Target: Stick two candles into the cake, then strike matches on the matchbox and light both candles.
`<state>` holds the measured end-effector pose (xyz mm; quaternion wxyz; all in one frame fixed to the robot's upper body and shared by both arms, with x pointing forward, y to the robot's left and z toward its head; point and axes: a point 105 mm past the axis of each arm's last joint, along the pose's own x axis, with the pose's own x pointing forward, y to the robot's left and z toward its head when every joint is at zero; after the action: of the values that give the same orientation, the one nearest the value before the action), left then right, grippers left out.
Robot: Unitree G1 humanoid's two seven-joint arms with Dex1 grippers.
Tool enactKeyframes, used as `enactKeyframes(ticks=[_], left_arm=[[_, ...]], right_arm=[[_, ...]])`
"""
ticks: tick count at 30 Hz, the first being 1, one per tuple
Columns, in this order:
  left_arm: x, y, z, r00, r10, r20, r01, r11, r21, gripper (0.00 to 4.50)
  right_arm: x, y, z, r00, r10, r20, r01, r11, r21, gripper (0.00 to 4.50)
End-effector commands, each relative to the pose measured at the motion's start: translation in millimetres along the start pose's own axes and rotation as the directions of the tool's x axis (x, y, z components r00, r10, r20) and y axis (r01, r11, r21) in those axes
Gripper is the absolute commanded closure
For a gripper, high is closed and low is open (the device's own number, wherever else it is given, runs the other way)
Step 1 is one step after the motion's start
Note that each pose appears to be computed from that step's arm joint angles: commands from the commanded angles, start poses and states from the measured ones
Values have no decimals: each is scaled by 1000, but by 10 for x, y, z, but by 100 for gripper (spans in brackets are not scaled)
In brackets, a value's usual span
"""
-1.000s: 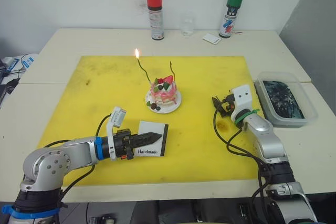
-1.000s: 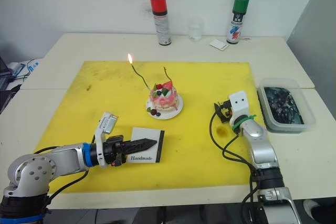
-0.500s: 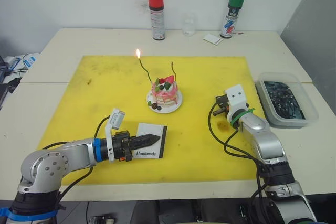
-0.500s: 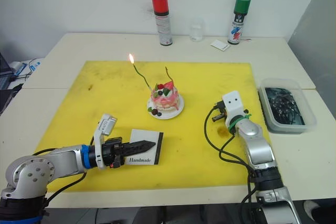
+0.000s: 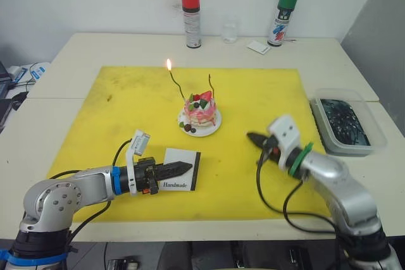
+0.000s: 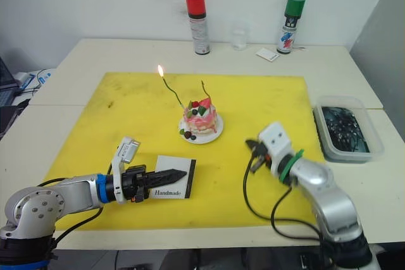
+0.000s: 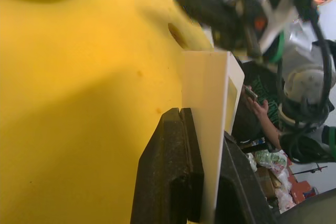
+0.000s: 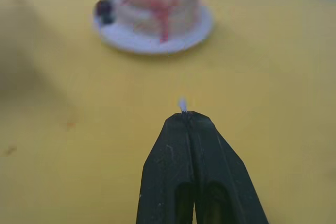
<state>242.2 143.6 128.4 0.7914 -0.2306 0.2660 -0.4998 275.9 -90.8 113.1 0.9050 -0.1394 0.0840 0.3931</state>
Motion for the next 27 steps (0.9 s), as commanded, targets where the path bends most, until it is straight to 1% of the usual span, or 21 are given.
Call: enactKeyframes(ticks=[1,4,7,9,13,20,23,26,27], left_arm=[[5,-58,62,1000,-26,0,26,999,34,450],[4,-59,65,1000,-29,-7,29,999,35,450],[2,-62,66,999,-30,-11,30,999,37,450],[-1,-63,66,1000,-29,-13,29,999,38,450],[-11,-66,59,1000,-26,-16,27,999,39,450],[-6,-68,51,1000,-26,-16,27,999,38,450],[-4,-68,52,1000,-27,-14,28,999,38,450],[8,-83,62,999,-40,-7,40,999,31,450],[22,-107,79,998,-55,-3,56,998,29,450]], right_arm=[[-10,159,18,997,51,64,-49,998,-34,448],[64,198,-70,996,52,76,-50,998,-36,448],[148,219,-110,994,50,92,-50,999,2,448],[180,209,-154,996,41,80,-43,999,15,448],[190,189,-205,998,40,53,-40,999,13,448],[196,191,-201,998,45,51,-45,999,-4,448],[194,196,-158,997,44,69,-43,999,-11,448],[173,200,-45,993,53,104,-49,998,-42,448],[142,181,54,990,60,126,-53,997,-62,448]])
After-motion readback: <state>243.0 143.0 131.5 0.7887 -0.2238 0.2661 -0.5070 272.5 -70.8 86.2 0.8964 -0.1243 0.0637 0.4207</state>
